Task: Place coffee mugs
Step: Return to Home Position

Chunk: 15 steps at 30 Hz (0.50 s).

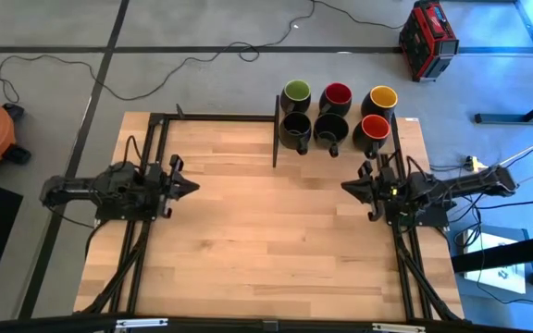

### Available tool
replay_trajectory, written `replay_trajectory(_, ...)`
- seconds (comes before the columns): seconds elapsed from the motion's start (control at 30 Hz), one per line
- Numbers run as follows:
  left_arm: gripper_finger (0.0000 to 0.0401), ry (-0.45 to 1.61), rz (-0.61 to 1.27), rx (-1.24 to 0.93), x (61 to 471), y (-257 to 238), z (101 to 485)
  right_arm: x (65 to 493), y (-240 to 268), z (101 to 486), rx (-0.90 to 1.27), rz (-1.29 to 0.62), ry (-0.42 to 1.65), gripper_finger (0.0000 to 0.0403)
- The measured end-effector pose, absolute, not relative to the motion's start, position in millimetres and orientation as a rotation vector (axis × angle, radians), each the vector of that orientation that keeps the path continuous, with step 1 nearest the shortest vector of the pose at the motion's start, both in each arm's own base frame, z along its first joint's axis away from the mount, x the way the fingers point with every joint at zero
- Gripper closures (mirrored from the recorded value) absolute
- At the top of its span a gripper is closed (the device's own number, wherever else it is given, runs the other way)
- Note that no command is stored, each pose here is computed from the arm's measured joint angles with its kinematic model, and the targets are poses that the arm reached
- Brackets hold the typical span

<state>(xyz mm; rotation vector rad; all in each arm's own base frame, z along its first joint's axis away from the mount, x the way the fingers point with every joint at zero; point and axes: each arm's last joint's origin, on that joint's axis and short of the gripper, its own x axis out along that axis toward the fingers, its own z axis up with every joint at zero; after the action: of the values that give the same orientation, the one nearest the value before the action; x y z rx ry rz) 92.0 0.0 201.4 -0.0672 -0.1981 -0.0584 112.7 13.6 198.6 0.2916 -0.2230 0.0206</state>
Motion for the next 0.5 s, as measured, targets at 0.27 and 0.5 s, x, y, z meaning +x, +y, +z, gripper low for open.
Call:
replay_trajectory(0.27,0.0386,-0.185,-0.084,-0.060,93,2,194,109,12,186,0.259,-0.020,-0.187,0.0388)
replay_trajectory(0.5,0.0386,-0.110,-0.071,-0.059,94,6,186,101,12,181,0.225,0.004,-0.145,0.0388)
